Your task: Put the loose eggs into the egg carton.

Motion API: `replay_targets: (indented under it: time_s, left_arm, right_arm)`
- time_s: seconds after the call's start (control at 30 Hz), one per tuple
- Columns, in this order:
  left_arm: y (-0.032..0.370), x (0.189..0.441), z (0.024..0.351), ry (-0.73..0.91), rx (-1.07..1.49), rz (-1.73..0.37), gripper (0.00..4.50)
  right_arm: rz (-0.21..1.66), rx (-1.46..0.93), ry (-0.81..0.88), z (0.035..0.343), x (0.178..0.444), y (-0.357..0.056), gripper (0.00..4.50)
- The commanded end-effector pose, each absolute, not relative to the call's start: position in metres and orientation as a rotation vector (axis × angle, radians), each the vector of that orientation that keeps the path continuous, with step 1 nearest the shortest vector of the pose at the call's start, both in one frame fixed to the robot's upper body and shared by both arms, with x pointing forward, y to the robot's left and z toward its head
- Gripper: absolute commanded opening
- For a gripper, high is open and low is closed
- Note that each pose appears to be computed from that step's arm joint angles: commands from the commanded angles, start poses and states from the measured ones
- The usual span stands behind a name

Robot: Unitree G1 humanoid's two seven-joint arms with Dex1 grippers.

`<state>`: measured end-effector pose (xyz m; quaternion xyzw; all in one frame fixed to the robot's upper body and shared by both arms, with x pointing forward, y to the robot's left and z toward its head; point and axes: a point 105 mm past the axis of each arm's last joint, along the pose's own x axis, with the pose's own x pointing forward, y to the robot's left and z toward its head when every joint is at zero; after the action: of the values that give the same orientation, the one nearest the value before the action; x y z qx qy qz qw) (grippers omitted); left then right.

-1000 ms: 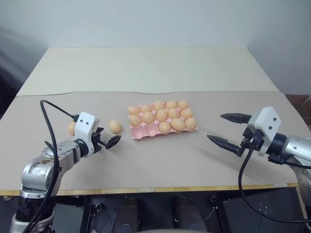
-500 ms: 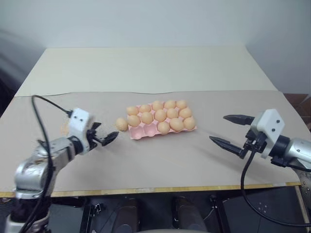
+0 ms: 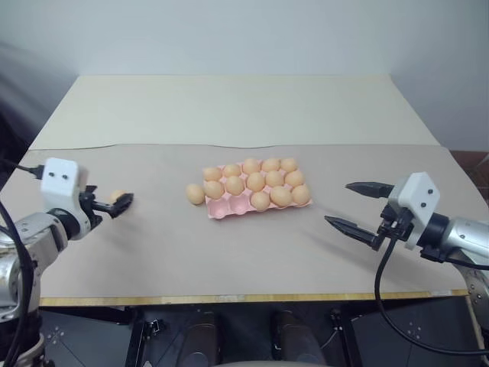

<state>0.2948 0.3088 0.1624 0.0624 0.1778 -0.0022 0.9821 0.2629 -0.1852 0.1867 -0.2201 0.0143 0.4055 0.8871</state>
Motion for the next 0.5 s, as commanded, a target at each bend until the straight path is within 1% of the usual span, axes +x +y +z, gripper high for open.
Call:
replay_targets:
  time_s: [0.03,0.13,0.4,0.5]
  left_arm:
    - [0.322,0.3,0.169,0.327,0.101,0.071,4.5]
    - [0.323,0.305,0.167,0.342,0.072,0.067,4.5]
    - [0.309,0.321,0.134,0.47,0.058,-0.011,4.5]
    - [0.307,0.329,0.128,0.484,0.066,-0.016,4.5]
  right_arm:
    - [0.862,-0.475,-0.027,0.198,0.26,-0.181,4.46]
    - [0.864,-0.478,-0.028,0.2,0.259,-0.181,4.46]
    - [0.862,-0.477,-0.038,0.204,0.258,-0.179,4.46]
    - [0.86,-0.475,-0.041,0.205,0.257,-0.178,4.46]
